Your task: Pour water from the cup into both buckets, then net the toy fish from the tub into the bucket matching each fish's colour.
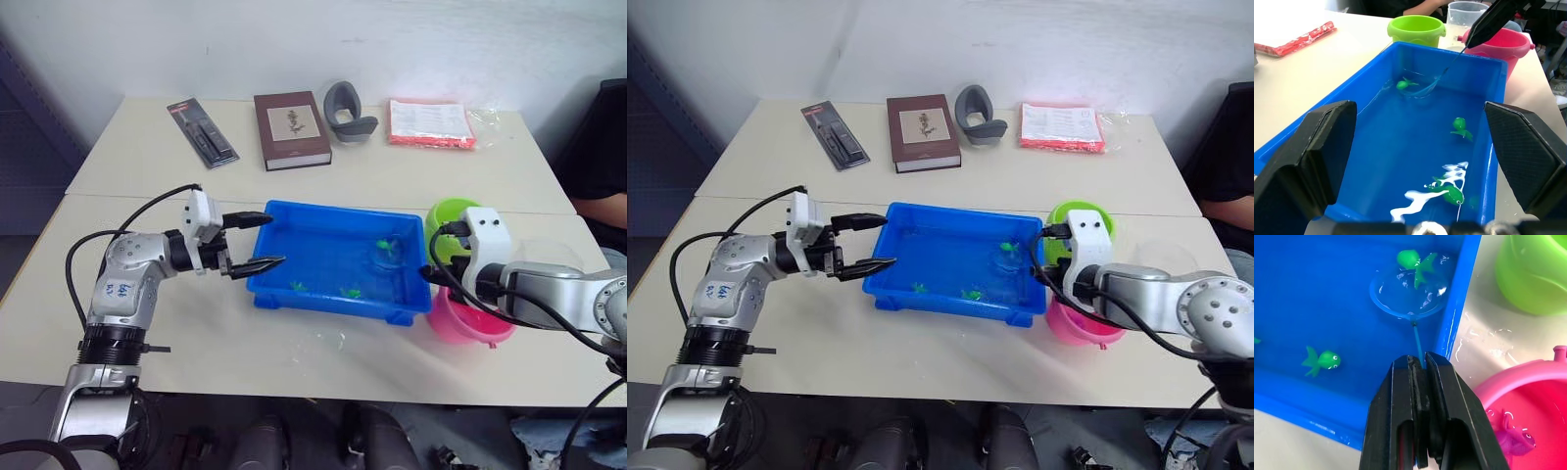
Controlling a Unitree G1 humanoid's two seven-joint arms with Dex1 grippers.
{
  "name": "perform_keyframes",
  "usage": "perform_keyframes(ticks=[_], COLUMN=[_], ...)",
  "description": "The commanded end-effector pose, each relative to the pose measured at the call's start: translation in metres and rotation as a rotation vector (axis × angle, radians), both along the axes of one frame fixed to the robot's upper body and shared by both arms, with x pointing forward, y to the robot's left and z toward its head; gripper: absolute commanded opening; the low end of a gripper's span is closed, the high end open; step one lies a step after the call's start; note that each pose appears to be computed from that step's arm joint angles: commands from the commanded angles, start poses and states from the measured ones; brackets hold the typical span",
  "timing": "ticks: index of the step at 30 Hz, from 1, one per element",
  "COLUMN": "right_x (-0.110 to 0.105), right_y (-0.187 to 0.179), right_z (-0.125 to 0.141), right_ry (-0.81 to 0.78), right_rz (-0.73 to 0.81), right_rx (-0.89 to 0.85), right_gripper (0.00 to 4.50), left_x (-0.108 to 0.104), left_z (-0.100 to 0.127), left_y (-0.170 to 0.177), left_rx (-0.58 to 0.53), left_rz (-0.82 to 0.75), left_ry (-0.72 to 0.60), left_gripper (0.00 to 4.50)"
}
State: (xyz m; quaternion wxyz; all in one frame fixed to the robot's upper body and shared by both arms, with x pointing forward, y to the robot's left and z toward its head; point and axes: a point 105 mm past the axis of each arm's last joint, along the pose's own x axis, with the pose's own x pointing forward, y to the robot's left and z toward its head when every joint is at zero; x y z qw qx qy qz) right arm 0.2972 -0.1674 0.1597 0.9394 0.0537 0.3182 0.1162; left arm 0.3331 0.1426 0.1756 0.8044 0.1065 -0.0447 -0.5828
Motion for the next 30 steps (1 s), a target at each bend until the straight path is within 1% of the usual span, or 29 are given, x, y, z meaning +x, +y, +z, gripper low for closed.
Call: perform_keyframes(ticks=[1, 4, 8, 9, 13, 15, 17, 21, 25, 30], right_x=[0.007, 0.009, 0.008, 0.007, -0.008, -0.021, -0.035, -0.049, -0.061, -0.070], right_y=[-0.004, -0.004, 0.000, 0.004, 0.015, 0.017, 0.018, 0.018, 0.015, -0.009], right_z=[0.011, 0.013, 0.014, 0.016, 0.020, 0.022, 0.026, 0.034, 0.036, 0.053], right_ry=[-0.081, -0.143, -0.235, -0.271, -0.374, -0.414, -0.452, -0.524, -0.550, -0.625], right_rz=[-0.037, -0.039, 0.021, 0.058, 0.209, 0.271, 0.299, 0.341, 0.365, 0.296], right_rx=[-0.028, -0.055, -0.098, -0.104, -0.130, -0.138, -0.123, -0.127, -0.152, -0.218], right_gripper=[0.00, 0.00, 0.00, 0.00, 0.00, 0.00, 0.00, 0.00, 0.00, 0.00], left_x=[-0.001, -0.001, 0.006, 0.007, 0.010, 0.009, 0.008, 0.010, 0.013, 0.017], left_z=[0.010, 0.008, 0.009, 0.009, 0.012, 0.013, 0.012, 0.011, 0.013, 0.018], left_y=[-0.003, 0.000, 0.008, 0.009, 0.013, 0.016, 0.018, 0.018, 0.012, -0.002], left_rx=[-0.004, 0.032, 0.074, 0.083, 0.106, 0.110, 0.111, 0.101, 0.083, 0.053], left_rz=[-0.043, -0.096, -0.124, -0.131, -0.157, -0.171, -0.181, -0.189, -0.197, -0.227], left_ry=[-0.030, 0.000, 0.015, 0.019, 0.024, 0.027, 0.028, 0.025, 0.010, 0.002], left_gripper=[4.46, 4.46, 4.46, 4.46, 4.46, 4.46, 4.46, 4.46, 4.46, 4.46])
